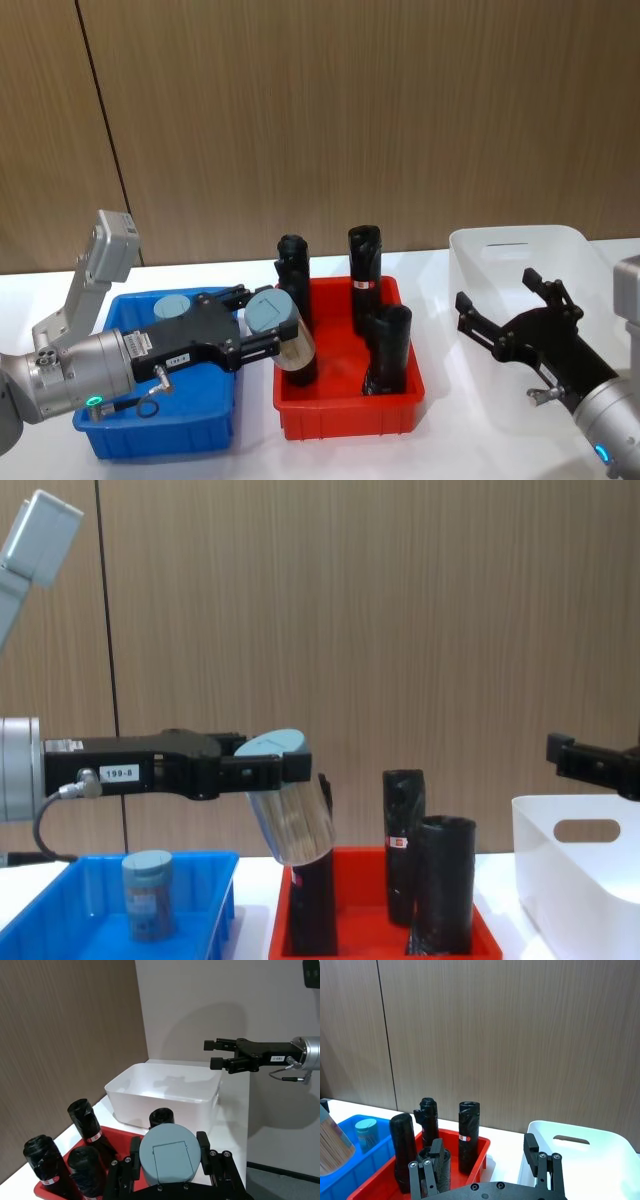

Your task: Pick the cotton swabs from the blue box and place them into the white box.

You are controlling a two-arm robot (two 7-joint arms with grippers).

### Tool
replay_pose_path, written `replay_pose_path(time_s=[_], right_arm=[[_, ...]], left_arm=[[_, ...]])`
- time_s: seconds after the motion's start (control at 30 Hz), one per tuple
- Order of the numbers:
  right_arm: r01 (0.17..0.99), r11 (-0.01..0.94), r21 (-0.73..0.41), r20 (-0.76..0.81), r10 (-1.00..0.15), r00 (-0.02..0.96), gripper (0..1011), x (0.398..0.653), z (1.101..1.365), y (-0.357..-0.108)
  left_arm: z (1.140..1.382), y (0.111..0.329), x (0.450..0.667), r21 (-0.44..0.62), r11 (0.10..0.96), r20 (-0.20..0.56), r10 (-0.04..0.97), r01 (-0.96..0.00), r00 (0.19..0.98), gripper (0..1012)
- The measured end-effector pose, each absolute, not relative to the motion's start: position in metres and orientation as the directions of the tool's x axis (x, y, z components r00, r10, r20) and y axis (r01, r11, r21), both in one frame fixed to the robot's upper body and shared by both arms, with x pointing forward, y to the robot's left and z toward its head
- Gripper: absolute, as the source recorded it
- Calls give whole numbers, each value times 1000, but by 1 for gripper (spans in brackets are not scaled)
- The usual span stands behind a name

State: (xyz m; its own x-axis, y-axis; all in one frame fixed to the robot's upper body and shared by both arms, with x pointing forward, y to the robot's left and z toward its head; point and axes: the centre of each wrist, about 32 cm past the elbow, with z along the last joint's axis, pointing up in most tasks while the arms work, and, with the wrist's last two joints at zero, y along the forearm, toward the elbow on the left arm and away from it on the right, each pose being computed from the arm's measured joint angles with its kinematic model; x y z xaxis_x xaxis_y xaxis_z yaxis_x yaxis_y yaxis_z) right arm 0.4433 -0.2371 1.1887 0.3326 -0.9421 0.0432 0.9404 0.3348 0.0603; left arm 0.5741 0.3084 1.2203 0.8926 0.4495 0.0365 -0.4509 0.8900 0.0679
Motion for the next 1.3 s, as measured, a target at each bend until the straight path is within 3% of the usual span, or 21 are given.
replay_pose_path(time_s=[0.73, 1.3], right_arm=[[932, 356, 65, 48, -934, 353, 1002, 443, 1189, -238], [856, 515, 40, 76, -856, 512, 1002, 443, 1196, -246]], left_arm=[[1220, 308, 570, 70, 864, 40, 497, -498, 867, 671], [1220, 307, 569, 71, 857, 40, 509, -511, 860, 671]])
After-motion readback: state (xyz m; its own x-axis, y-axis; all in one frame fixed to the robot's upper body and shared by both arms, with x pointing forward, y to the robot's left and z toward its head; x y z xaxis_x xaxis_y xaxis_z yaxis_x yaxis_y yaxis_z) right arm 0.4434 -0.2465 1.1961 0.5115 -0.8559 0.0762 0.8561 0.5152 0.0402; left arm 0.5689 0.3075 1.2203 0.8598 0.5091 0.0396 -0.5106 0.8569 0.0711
